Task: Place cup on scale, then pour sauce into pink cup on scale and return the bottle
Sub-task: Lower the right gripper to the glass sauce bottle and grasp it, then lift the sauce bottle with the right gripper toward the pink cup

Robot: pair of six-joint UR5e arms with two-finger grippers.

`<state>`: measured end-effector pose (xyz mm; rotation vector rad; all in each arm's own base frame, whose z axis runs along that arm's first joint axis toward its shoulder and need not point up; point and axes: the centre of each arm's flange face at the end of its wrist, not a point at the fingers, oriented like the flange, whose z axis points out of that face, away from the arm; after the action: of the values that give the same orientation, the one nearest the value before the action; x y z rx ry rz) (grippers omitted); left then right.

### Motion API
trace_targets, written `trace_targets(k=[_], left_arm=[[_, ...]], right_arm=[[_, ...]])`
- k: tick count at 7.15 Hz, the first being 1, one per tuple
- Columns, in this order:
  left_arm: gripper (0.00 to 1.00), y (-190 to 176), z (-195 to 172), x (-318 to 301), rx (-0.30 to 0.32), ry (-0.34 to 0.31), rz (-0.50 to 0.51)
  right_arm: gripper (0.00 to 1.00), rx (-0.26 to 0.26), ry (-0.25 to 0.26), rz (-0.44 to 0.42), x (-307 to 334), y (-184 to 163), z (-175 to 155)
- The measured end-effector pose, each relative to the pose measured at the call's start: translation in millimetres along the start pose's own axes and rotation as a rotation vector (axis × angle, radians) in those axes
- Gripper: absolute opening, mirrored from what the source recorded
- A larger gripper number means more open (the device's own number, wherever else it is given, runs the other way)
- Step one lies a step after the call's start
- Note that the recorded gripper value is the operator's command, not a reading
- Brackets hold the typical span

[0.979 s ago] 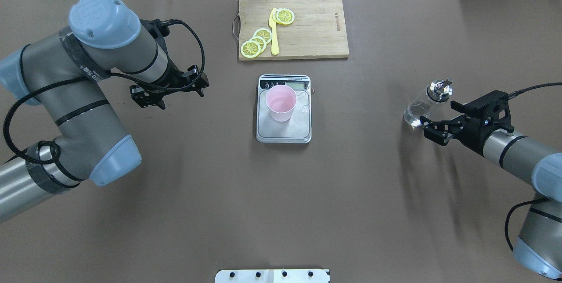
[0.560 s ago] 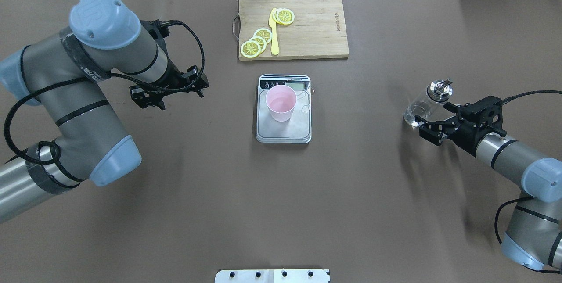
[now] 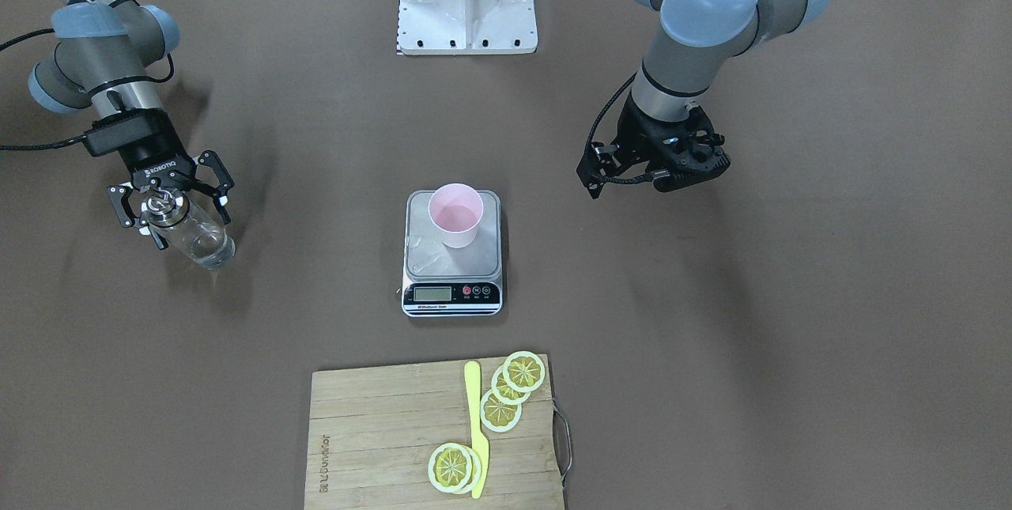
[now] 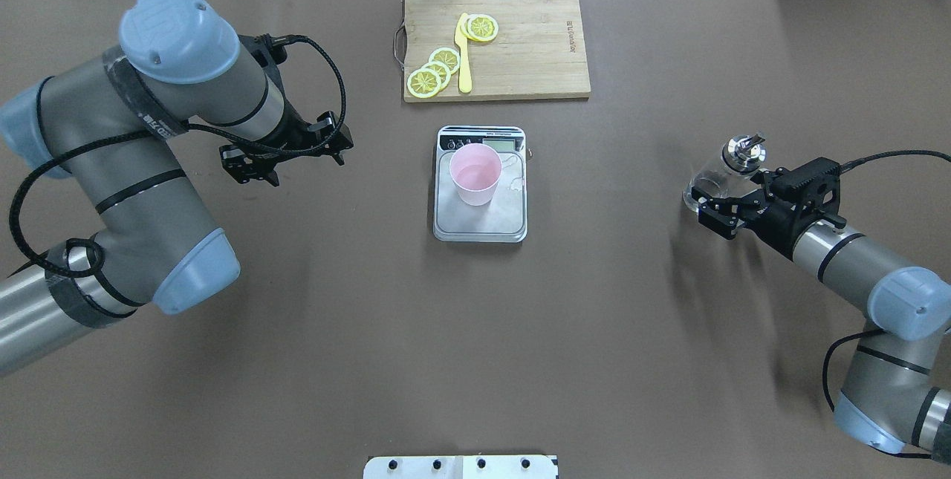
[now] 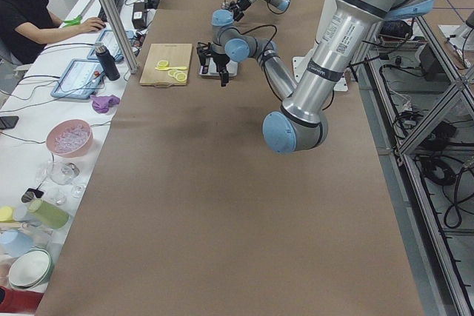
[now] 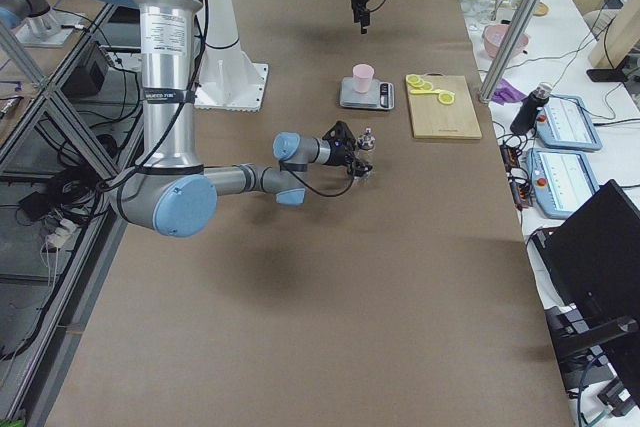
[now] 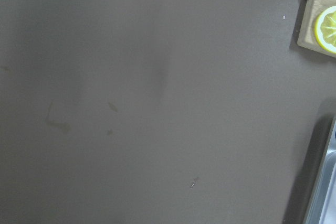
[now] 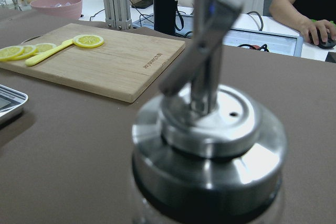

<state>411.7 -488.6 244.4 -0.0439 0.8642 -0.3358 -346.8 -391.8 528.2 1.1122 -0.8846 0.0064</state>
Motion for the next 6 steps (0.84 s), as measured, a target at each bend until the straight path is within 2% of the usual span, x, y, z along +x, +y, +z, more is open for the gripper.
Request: trace_targets(k=[1, 2, 4, 6], left_arm=[[0.98, 0.0, -0.1, 0.2, 0.0, 0.001, 0.001], [0.98, 0.0, -0.2, 0.3, 0.0, 0.001, 0.001], [0.98, 0.0, 0.1, -0.1, 0.0, 0.001, 0.0], [0.98, -0.2, 1.0, -1.4, 0.0, -0.002, -0.001]], right_arm=[[0.23, 0.014, -0.004, 0.005, 1.2, 2.2, 0.3], [0.0, 0.033, -0.024, 0.014, 7.1, 11.6, -0.4], [0.0, 0.077, -0.062, 0.037, 15.5, 26.3, -0.4], [0.0, 0.09, -0.084, 0.039, 8.1, 18.0, 0.0]])
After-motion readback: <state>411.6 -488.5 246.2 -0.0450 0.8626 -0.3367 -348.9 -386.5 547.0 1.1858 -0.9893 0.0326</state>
